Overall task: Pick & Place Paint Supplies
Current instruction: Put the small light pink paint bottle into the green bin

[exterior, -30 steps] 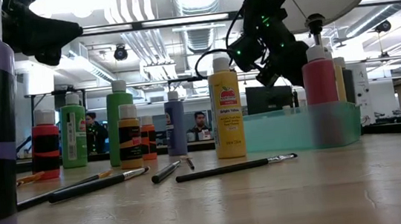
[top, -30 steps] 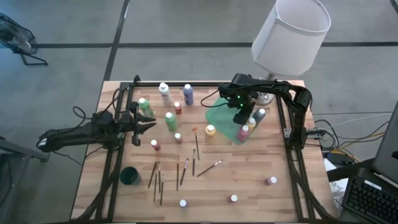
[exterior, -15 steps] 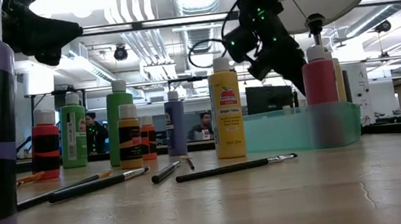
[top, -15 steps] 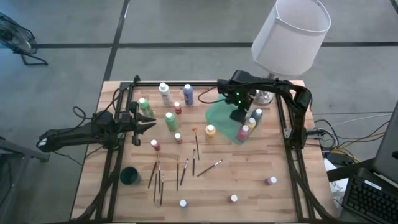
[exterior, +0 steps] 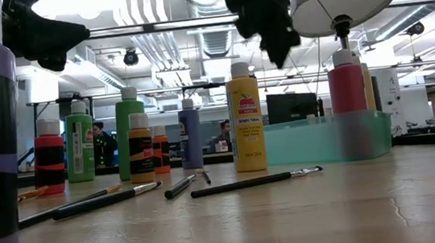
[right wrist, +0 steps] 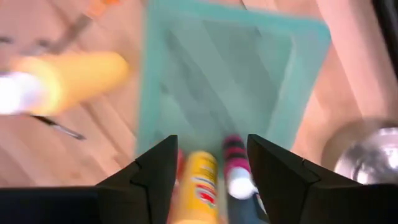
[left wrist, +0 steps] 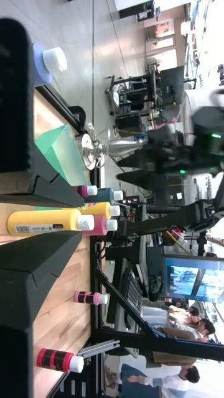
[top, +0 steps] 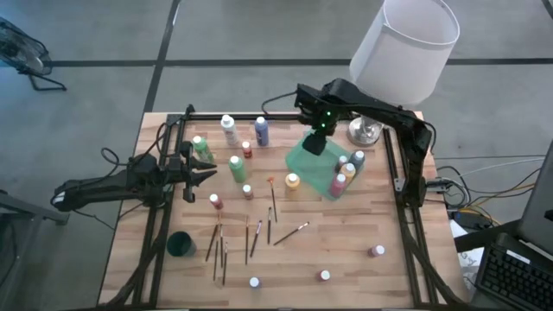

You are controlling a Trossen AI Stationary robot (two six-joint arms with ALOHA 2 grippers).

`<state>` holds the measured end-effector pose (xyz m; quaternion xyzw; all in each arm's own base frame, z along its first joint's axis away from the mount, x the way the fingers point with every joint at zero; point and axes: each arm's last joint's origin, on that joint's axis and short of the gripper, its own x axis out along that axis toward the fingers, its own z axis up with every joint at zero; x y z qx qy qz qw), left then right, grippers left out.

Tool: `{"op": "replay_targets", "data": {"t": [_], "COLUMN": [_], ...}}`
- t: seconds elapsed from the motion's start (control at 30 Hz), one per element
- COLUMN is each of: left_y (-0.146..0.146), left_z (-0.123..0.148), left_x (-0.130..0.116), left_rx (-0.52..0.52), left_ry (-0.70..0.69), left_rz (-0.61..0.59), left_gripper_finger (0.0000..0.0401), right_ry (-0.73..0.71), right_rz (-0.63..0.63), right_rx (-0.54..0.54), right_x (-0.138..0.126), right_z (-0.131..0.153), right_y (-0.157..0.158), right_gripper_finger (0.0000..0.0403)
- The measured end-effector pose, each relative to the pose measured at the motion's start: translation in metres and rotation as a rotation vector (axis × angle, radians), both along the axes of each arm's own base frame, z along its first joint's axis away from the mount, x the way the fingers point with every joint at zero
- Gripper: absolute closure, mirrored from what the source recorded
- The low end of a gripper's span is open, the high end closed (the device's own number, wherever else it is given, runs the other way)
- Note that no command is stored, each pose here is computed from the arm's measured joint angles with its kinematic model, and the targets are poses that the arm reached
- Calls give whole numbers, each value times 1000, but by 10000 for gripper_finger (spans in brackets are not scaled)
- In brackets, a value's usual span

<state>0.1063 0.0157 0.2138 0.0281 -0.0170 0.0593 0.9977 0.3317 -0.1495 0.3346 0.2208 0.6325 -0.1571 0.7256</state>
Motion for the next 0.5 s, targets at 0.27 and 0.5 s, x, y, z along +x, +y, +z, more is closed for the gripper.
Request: {"op": "replay_targets", "data": {"t": [0.27, 0.5], "left_y": [0, 0], "left_z": [0, 0], "left_x": [0, 0], "left_rx": [0, 0], "left_ry": [0, 0], "left_rz": [0, 0], "left_gripper_finger": [325, 325], "right_ry": [-162, -272], "right_rz": [82, 178], "right_rx": [-47, -40], "right_x": [12, 16], "right_z": [51, 79], "right_y": [48, 109], "right_gripper_finger": [257, 282]}}
